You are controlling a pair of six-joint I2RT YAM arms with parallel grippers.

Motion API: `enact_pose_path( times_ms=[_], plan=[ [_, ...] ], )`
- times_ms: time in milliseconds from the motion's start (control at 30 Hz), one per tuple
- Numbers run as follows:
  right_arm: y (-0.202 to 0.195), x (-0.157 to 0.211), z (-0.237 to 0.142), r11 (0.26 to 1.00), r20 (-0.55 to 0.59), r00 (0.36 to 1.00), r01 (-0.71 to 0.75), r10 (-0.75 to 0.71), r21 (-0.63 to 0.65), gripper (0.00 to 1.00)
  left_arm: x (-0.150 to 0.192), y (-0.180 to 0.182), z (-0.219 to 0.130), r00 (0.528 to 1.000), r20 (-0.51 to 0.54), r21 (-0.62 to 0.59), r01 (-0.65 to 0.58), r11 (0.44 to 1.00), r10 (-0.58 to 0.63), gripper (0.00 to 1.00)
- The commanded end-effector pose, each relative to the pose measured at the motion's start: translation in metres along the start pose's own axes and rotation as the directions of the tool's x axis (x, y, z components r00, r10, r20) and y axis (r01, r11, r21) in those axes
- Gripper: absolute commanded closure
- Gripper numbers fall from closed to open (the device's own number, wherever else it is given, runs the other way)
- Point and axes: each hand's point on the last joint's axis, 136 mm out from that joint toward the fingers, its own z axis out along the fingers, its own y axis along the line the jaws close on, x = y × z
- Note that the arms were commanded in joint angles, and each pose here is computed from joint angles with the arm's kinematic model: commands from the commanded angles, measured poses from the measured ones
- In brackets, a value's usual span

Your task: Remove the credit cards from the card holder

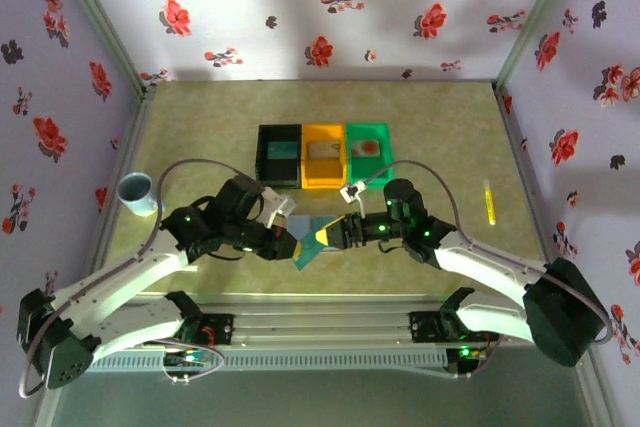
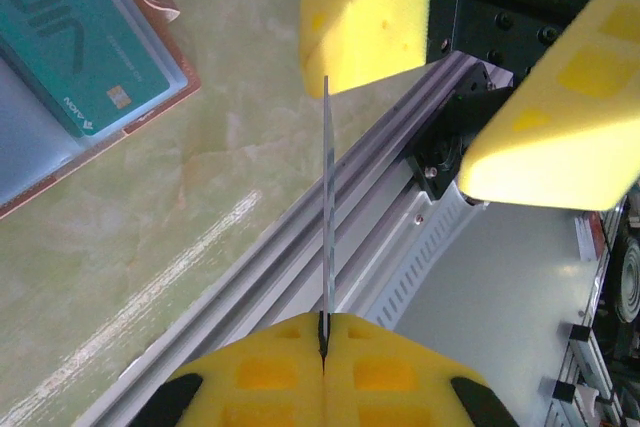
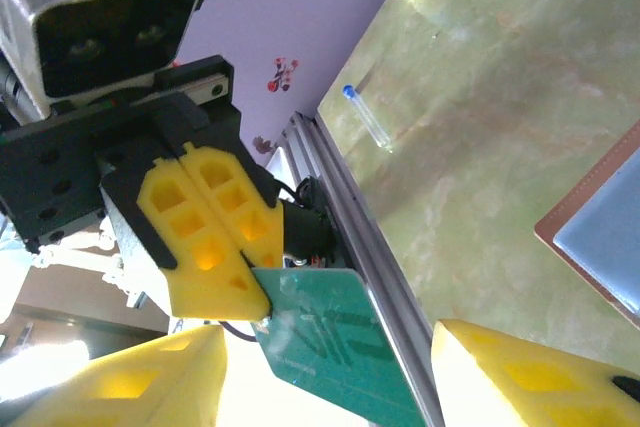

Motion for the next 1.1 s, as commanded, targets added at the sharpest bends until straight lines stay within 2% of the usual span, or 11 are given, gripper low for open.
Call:
enact_pose_path(
  times_ms=[0,433,800,1000,1067],
  plan=[
    [0.008,0.006,0.002,0.999,-0.007,1.0,0.023,-0.023,-0.048,0.43,0.001,-0.008,-0.004,0.999,-0.034,0.036,-0.024,0.999,0.025,1.0],
    [0.014,0.011,0.005,0.996,-0.013,0.999,0.043,-0.045,-0.072,0.59,-0.004,-0.021,-0.005,0.999,-0.027,0.12,-0.026,0.992,0.029,1.0],
    [0.02,0.014,0.006,0.994,-0.03,0.998,0.048,-0.051,-0.101,0.73,-0.006,-0.02,-0.006,0.999,-0.021,0.118,-0.022,0.993,0.024,1.0],
    [0.022,0.015,0.007,0.993,-0.035,0.998,0.046,-0.05,-0.112,0.84,-0.009,-0.018,-0.006,1.0,-0.012,0.115,-0.016,0.993,0.018,1.0],
    [0.023,0.015,0.007,0.992,-0.035,0.998,0.045,-0.049,-0.115,0.87,-0.01,-0.018,-0.008,1.0,-0.007,0.115,-0.016,0.993,0.017,0.96]
  ],
)
